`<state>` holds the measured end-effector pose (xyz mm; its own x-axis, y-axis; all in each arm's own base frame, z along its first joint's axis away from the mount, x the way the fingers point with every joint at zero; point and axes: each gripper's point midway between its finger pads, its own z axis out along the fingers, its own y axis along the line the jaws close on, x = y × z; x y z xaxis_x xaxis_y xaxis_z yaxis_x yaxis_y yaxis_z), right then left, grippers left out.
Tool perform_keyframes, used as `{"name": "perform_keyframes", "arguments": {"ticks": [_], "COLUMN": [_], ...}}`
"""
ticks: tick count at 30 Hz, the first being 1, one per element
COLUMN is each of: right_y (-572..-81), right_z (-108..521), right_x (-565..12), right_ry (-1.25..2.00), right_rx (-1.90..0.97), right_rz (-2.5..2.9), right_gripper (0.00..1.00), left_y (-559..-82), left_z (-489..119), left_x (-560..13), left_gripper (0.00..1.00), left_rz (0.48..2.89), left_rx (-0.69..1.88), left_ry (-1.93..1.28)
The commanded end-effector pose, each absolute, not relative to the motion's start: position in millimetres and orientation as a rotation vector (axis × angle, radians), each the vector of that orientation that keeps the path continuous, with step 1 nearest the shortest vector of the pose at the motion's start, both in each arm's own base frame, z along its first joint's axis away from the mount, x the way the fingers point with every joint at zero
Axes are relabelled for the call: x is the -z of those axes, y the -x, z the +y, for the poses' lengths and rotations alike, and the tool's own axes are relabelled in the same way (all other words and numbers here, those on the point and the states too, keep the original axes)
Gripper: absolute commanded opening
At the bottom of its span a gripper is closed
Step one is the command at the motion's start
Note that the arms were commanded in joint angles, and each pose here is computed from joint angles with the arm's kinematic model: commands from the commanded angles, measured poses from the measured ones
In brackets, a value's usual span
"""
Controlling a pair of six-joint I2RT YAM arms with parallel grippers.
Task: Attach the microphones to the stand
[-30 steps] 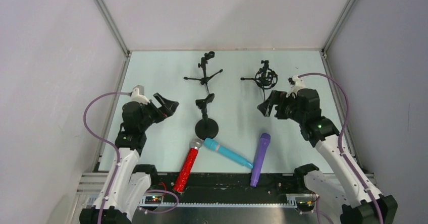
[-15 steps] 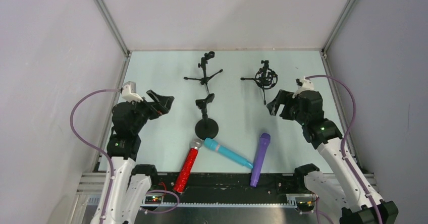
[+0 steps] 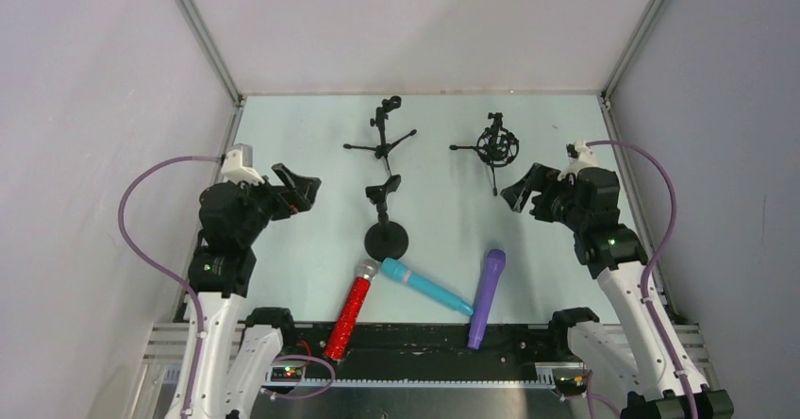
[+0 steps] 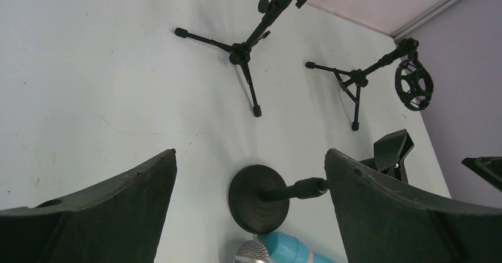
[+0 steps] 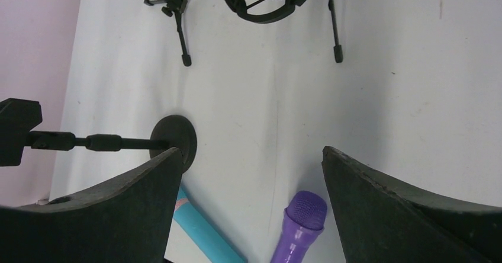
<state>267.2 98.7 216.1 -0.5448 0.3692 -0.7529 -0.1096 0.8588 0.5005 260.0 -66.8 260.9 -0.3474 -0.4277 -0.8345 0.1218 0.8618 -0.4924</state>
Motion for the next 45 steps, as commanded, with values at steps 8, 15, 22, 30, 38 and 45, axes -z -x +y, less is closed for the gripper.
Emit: {"name": "perform_keyframes", "arguments": {"ticks": [8, 15, 22, 30, 38, 45], "right_y": [-267, -253, -242, -241, -236, -231], "right_z": [136, 160, 172, 178, 184, 183], "right_x": [-221, -209, -200, -204, -221, -230], "right_ry": [-0.055, 0.079, 0.150, 0.171, 0.158, 0.146], "right_rx": [-0.732, -0.688, -0.671, -0.691, -0.767, -0.796], "right_rz": [2.067, 2.114, 2.158, 2.139, 2.084, 2.051], "right_gripper": [0.97, 0.99, 1.00, 0.99, 0.99, 0.98], "left_y": [-257, -254, -257, -252, -253, -253], "left_z": [-51, -44, -44, -37, -38, -39], "left_x": [-243, -242, -229, -232, -231, -231], "left_gripper": [0.98, 0.98, 0.98, 0.98, 0.98, 0.98], "left_rz": [1.967, 1.958, 1.989, 1.958, 1.961, 1.962], "left_rx": [0.418, 0.381, 0.398, 0.369, 0.370, 0.381], "left_ry": [0.165, 0.202, 0.258, 0.288, 0.288, 0.289]}}
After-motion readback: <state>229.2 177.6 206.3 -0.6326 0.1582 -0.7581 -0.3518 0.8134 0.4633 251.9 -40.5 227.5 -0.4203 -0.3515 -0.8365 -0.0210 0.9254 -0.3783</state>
